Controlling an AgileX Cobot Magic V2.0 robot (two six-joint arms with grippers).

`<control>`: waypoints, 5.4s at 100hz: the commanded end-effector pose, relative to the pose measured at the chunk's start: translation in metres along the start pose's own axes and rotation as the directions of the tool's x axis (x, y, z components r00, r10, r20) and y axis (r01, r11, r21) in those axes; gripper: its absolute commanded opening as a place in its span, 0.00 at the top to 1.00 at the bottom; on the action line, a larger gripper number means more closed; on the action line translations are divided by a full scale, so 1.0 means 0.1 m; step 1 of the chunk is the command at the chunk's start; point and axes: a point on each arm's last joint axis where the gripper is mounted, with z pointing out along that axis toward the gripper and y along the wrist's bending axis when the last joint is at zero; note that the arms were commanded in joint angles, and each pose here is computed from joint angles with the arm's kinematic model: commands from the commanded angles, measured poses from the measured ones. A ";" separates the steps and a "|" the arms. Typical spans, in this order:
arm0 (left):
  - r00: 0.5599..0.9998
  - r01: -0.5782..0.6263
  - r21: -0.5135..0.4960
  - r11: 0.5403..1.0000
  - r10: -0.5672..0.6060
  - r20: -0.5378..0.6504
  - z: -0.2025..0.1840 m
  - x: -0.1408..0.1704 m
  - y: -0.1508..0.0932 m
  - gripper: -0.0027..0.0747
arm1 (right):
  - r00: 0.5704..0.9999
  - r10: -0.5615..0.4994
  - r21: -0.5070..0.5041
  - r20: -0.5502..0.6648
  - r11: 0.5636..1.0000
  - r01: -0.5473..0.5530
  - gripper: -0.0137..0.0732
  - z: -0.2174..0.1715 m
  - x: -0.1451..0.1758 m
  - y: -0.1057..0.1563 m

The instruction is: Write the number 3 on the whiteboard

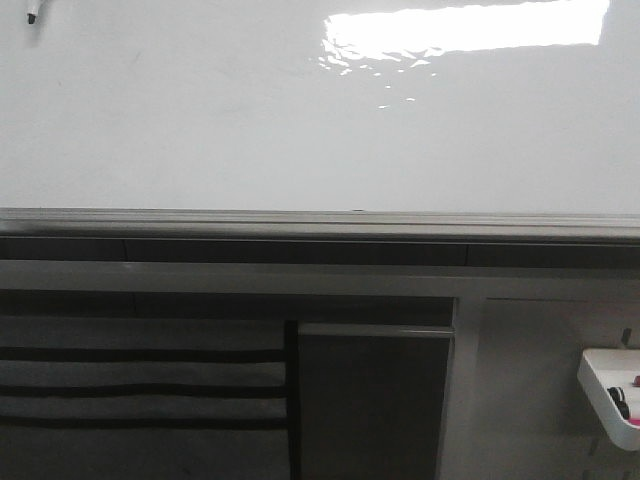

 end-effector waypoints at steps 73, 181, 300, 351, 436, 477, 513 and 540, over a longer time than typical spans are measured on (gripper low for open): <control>0.994 0.013 -0.014 1.000 -0.011 0.107 -0.03 -0.08 0.01 0.99 | 0.995 -0.020 0.001 0.096 1.000 0.020 0.92 -0.01 -0.03 0.00; 0.986 0.064 0.036 0.997 -0.069 0.150 -0.22 -1.13 0.03 0.99 | 0.999 -0.005 -0.002 0.046 1.000 0.005 0.92 -0.13 -1.10 0.08; 0.996 0.014 0.025 1.000 -0.016 0.084 -0.07 -1.49 0.06 0.73 | 0.997 -0.043 0.018 -0.057 0.999 0.044 0.37 0.07 -1.55 0.10; 0.996 0.004 0.020 1.000 -0.006 0.087 -0.06 -1.49 0.06 0.49 | 0.996 -0.043 0.019 -0.073 0.999 0.044 0.28 0.07 -1.54 0.10; 0.972 0.032 0.046 0.998 -0.020 -0.236 1.20 -1.69 0.07 0.49 | 0.997 -0.019 0.010 -0.070 1.000 0.020 0.28 0.07 -1.54 0.11; 0.942 0.025 0.079 0.997 0.004 -0.337 2.23 -1.77 -0.01 0.49 | 0.997 -0.019 0.010 -0.073 1.000 0.020 0.28 0.07 -1.53 0.11; 0.931 0.006 0.099 0.995 0.031 -0.365 2.82 -1.72 -0.08 0.49 | 0.997 -0.019 0.010 -0.077 1.000 0.020 0.28 0.07 -1.53 0.11; 0.940 0.002 0.092 0.996 0.030 -0.340 2.96 -1.68 -0.08 0.50 | 0.997 -0.019 0.010 -0.077 1.000 0.020 0.28 0.07 -1.53 0.11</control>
